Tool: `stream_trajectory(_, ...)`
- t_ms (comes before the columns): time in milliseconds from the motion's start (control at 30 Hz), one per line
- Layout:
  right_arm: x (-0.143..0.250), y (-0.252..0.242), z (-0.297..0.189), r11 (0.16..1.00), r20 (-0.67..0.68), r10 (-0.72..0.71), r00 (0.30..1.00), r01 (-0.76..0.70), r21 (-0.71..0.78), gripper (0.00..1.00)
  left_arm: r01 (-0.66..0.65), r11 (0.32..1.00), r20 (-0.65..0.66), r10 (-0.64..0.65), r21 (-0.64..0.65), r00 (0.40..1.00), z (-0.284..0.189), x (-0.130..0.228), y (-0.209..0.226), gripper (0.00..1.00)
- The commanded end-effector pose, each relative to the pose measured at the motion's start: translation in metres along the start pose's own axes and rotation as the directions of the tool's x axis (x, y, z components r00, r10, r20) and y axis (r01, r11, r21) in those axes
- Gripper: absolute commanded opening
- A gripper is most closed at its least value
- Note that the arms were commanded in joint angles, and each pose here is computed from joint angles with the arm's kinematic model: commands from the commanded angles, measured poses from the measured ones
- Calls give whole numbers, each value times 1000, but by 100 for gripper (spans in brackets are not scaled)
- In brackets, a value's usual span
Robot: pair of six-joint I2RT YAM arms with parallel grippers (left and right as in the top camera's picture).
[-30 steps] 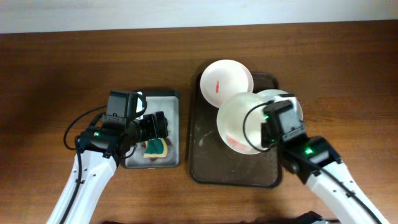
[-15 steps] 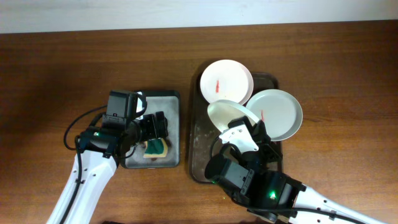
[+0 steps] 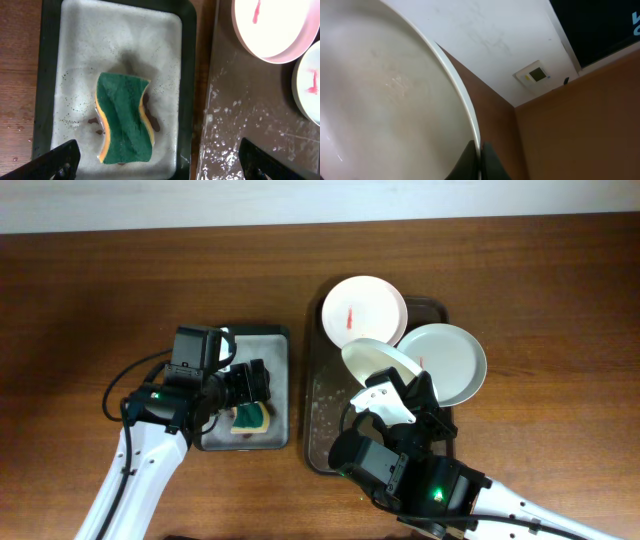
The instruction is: Clean dirty plates on tray and stack at the side
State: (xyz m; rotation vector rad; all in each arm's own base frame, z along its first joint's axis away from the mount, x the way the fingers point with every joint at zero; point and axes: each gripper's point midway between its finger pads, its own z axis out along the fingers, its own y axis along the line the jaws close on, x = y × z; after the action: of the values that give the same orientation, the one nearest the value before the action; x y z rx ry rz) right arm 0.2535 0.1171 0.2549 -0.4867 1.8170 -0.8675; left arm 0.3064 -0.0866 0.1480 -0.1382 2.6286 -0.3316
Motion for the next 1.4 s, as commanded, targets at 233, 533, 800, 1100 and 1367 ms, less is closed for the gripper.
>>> stream_trajectory(233, -6, -12, -3, 999, 18, 31, 999, -32, 38, 4, -11, 1000, 18, 10, 15, 1000, -5, -6, -3, 99)
stream_trajectory(533, -23, 21, -4, 987, 48, 40, 998, -32, -160, 4, -12, 1000, 17, 12, 16, 1000, -5, -5, -4, 99)
stream_trajectory(800, -26, 3, -4, 999, 58, 24, 998, -21, -45, 4, -12, 1000, 17, 12, 16, 1000, -5, -5, -4, 99)
stream_trajectory(1100, 11, 55, 30, 750, -347, 438, 830, -549, -367, 4, -12, 1000, 17, 12, 16, 1000, -5, -5, -4, 99)
stream_trajectory(1367, 123, -68, 129, 206, -628, 758, 174, -978, -23, 4, -12, 1000, 17, 12, 16, 1000, -5, -5, -4, 99)
